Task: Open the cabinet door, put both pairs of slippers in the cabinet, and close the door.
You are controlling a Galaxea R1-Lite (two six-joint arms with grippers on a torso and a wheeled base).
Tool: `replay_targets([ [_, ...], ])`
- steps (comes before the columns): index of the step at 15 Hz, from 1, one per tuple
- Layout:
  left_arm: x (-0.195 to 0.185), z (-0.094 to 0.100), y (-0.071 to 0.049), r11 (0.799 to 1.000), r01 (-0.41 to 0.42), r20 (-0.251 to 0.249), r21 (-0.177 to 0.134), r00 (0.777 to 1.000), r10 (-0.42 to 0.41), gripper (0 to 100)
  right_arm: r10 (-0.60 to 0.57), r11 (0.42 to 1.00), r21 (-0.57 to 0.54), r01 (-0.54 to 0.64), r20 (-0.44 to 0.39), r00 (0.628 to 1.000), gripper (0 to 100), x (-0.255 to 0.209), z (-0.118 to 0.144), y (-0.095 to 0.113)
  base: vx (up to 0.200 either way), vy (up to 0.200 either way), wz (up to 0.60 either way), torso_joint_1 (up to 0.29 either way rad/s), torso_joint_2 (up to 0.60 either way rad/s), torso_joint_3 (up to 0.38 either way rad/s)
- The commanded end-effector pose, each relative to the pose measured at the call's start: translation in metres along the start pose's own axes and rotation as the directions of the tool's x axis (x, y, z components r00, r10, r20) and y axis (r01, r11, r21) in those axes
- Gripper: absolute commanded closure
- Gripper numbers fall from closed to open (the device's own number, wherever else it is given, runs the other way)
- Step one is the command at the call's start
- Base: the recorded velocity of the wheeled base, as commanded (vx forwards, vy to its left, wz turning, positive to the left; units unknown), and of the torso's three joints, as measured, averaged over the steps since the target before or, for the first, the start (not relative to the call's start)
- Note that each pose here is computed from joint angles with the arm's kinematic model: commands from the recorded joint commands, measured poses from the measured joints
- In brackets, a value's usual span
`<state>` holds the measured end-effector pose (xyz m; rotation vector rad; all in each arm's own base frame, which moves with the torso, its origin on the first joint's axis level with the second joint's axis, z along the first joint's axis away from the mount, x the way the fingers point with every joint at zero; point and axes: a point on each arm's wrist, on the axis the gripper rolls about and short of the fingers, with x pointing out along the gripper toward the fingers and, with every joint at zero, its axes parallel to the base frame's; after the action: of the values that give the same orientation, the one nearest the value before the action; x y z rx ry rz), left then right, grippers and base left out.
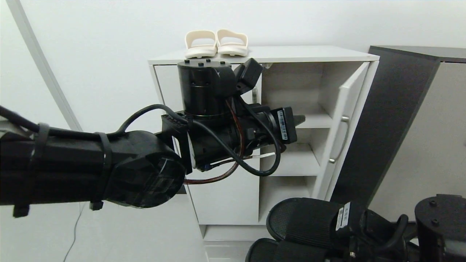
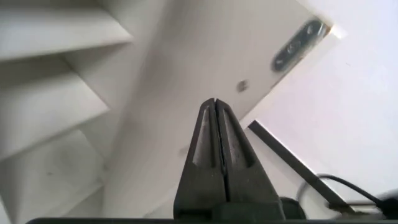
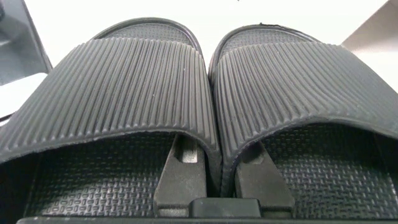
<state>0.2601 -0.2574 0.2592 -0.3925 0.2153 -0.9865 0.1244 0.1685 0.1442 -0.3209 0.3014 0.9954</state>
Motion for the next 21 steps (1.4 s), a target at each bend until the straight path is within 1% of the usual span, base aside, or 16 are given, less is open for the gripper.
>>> replay_targets([
  [1,-0.006,0.004,-0.008,1.0,0.016,0.011,0.016,1.0,-0.016,100,0.0,1.0,0.0,0.0,0.001,1.0,100,0.0,0.0,0.0,0.0,0.0,0.0,0.0,0.0,0.0],
  [3,-0.012,0.006,-0.005,1.0,0.003,0.017,0.025,1.0,-0.003,100,-0.006,1.0,0.005,0.006,0.001,1.0,100,0.002,0.001,-0.002,0.0,0.0,0.0,0.0,0.0,0.0],
  [4,-0.025,0.011,-0.005,1.0,-0.008,0.027,0.026,1.0,0.007,100,-0.031,0.999,0.019,0.03,0.009,0.999,100,0.005,0.005,-0.007,0.0,0.0,0.0,0.0,0.0,0.0],
  [6,-0.057,0.015,-0.016,0.999,-0.006,0.04,0.045,0.999,0.004,100,-0.072,0.995,0.066,0.071,0.014,0.997,100,0.01,0.01,-0.018,0.0,0.0,0.0,0.0,0.0,0.0],
  [7,-0.078,0.016,-0.022,0.998,-0.006,0.046,0.065,0.999,0.003,100,-0.083,0.992,0.096,0.081,0.022,0.996,100,0.012,0.012,-0.022,0.0,0.0,0.0,0.0,0.0,0.0],
  [9,-0.125,0.008,-0.031,0.993,-0.023,0.053,0.116,0.998,0.017,100,-0.103,0.988,0.12,0.1,0.02,0.994,100,0.013,0.013,-0.027,0.0,0.0,0.0,0.0,0.0,0.0],
  [11,-0.161,-0.002,-0.036,0.988,-0.067,0.076,0.142,0.995,0.057,100,-0.109,0.987,0.123,0.106,0.019,0.994,100,0.013,0.012,-0.028,0.0,0.0,0.0,0.0,0.0,0.0],
  [12,-0.197,-0.011,-0.04,0.979,-0.129,0.107,0.156,0.988,0.113,100,-0.114,0.986,0.124,0.11,0.02,0.993,100,0.013,0.012,-0.029,0.0,0.0,0.0,0.0,0.0,0.0],
  [13,-0.214,-0.013,-0.042,0.974,-0.159,0.123,0.16,0.982,0.14,100,-0.115,0.986,0.125,0.112,0.021,0.993,100,0.013,0.013,-0.03,0.0,0.0,0.0,0.0,0.0,0.0],
  [14,-0.243,-0.018,-0.043,0.961,-0.22,0.138,0.169,0.97,0.198,100,-0.117,0.986,0.125,0.113,0.024,0.993,100,0.013,0.013,-0.03,0.0,0.0,0.0,0.0,0.0,0.0],
  [15,-0.262,-0.024,-0.043,0.946,-0.265,0.133,0.187,0.961,0.243,100,-0.118,0.986,0.125,0.114,0.025,0.993,100,0.013,0.014,-0.031,0.0,0.0,0.0,0.0,0.0,0.0],
  [16,-0.292,-0.032,-0.043,0.906,-0.358,0.144,0.226,0.932,0.332,100,-0.121,0.985,0.128,0.117,0.029,0.992,100,0.013,0.015,-0.032,0.0,0.0,0.0,0.0,0.0,0.0],
  [17,-0.313,-0.037,-0.047,0.871,-0.432,0.181,0.235,0.9,0.398,100,-0.132,0.983,0.133,0.128,0.027,0.991,100,0.014,0.015,-0.035,0.0,0.0,0.0,0.0,0.0,0.0],
  [19,-0.345,-0.054,-0.056,0.801,-0.56,0.235,0.212,0.825,0.514,100,-0.175,0.968,0.184,0.169,0.017,0.984,100,0.019,0.015,-0.049,0.0,0.0,0.0,0.0,0.0,0.0],
  [20,-0.357,-0.064,-0.06,0.756,-0.62,0.259,0.21,0.781,0.568,100,-0.19,0.96,0.215,0.181,0.023,0.982,100,0.02,0.018,-0.053,0.0,0.0,0.0,0.0,0.0,0.0],
  [21,-0.367,-0.076,-0.063,0.683,-0.697,0.293,0.218,0.714,0.636,100,-0.202,0.953,0.238,0.189,0.031,0.979,100,0.021,0.02,-0.056,0.0,0.0,0.0,0.0,0.0,0.0],
])
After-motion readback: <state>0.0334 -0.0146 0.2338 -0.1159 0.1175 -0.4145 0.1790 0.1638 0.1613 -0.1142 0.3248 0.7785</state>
